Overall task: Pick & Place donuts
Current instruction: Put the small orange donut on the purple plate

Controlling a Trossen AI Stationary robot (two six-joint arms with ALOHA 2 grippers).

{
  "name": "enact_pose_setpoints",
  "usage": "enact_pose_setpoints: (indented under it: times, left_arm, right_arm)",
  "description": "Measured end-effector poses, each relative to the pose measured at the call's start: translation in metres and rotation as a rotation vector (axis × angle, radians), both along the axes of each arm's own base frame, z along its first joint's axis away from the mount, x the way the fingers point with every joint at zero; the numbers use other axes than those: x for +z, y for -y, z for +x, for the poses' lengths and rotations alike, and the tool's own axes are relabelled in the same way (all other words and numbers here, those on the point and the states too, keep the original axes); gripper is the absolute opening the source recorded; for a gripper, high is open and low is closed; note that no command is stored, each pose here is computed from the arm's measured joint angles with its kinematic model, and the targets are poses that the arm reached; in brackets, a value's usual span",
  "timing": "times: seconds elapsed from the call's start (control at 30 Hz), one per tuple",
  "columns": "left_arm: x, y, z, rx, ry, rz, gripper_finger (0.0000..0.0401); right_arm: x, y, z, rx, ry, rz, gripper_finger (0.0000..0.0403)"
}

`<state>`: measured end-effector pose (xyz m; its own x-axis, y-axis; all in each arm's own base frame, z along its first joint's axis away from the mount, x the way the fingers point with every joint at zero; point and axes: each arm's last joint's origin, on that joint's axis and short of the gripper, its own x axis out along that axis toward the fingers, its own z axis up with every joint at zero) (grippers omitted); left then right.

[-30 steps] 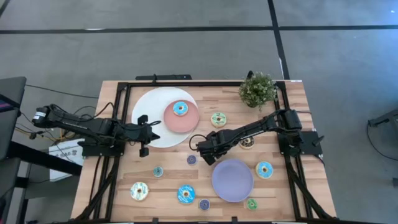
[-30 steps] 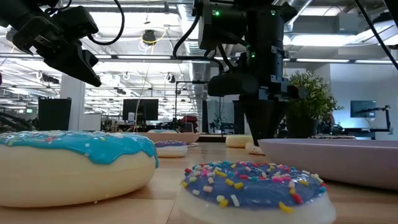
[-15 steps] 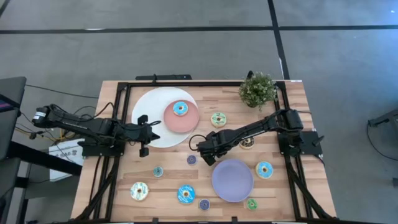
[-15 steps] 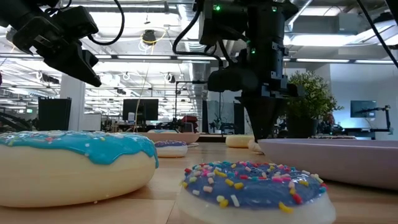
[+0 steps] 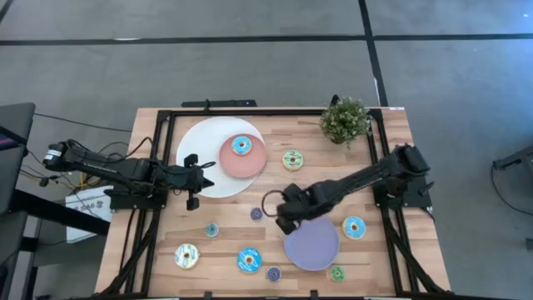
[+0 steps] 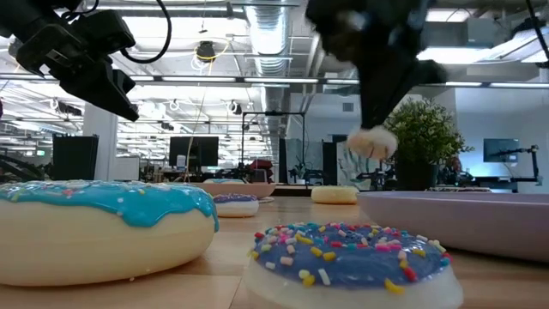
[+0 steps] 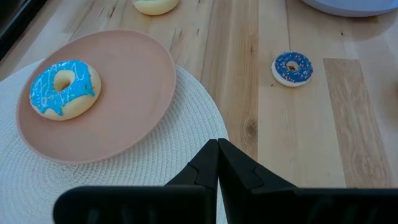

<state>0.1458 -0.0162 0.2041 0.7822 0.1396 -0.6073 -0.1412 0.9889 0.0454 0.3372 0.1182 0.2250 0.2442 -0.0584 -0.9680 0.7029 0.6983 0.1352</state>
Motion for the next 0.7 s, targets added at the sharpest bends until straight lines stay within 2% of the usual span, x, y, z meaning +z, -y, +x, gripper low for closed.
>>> enact_pose_setpoints:
  times: [0.13,0.37,0.5,0.6,0.7]
  left_arm:
    - [0.0,0.0,0.0,0.0,0.0,0.0,0.0]
    - [0.0,0.0,0.0,0.004,0.001,-0.005,0.0]
    - [0.0,0.0,0.0,0.008,0.003,-0.01,0.0]
    - [0.0,0.0,0.0,0.008,0.005,-0.015,0.0]
    - [0.001,0.0,0.0,0.004,0.009,-0.021,0.0]
  right_arm:
    - [0.011,-0.034,-0.019,0.0,0.039,0.031,0.0]
    - [0.003,-0.088,-0.04,-0.085,0.136,0.021,0.0]
    - [-0.019,-0.105,-0.053,-0.154,0.219,0.037,0.0]
    - [-0.05,-0.106,-0.069,-0.224,0.206,0.053,0.0]
    - [-0.063,-0.103,-0.078,-0.244,0.324,0.114,0.0]
